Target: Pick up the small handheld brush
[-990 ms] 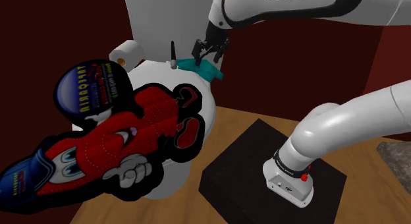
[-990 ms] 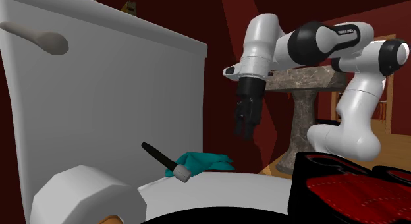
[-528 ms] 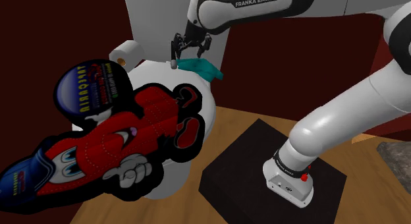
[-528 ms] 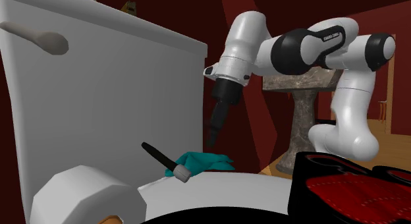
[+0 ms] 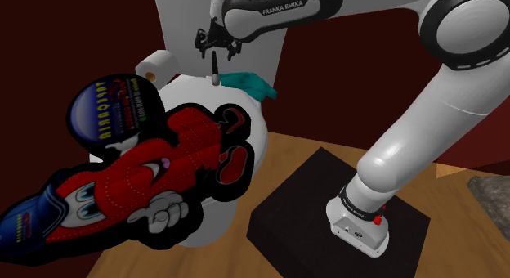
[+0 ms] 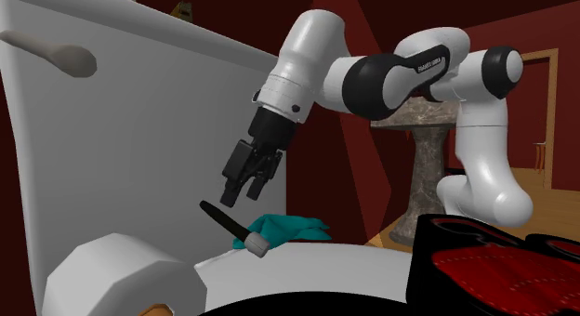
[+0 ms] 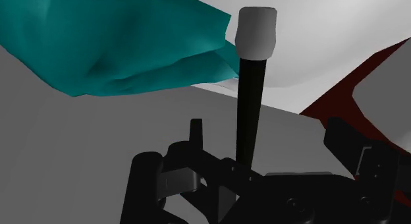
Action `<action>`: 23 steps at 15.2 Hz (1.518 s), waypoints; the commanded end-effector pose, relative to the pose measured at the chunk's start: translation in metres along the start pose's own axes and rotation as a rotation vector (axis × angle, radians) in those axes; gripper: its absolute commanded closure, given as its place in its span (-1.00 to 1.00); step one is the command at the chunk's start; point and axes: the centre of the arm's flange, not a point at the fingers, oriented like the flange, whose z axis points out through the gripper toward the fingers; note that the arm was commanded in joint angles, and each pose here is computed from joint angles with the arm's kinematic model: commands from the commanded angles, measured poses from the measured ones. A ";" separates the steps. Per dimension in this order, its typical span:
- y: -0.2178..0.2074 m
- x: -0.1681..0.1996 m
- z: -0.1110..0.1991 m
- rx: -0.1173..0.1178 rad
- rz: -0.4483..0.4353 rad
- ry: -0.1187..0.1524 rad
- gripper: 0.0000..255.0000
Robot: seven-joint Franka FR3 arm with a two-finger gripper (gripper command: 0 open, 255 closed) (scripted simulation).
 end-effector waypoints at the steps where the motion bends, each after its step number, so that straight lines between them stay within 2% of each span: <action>1: -0.002 0.002 0.007 -0.002 0.017 0.012 -1.00; 7: 0.002 -0.012 0.039 -0.002 0.017 0.012 -1.00; 9: 0.002 -0.012 0.039 -0.002 0.017 0.012 -1.00; 10: 0.003 -0.012 0.039 -0.002 0.017 0.012 1.00; 19: 0.002 -0.012 0.039 -0.002 0.017 0.012 1.00; 23: 0.000 -0.003 0.019 -0.002 0.017 0.012 1.00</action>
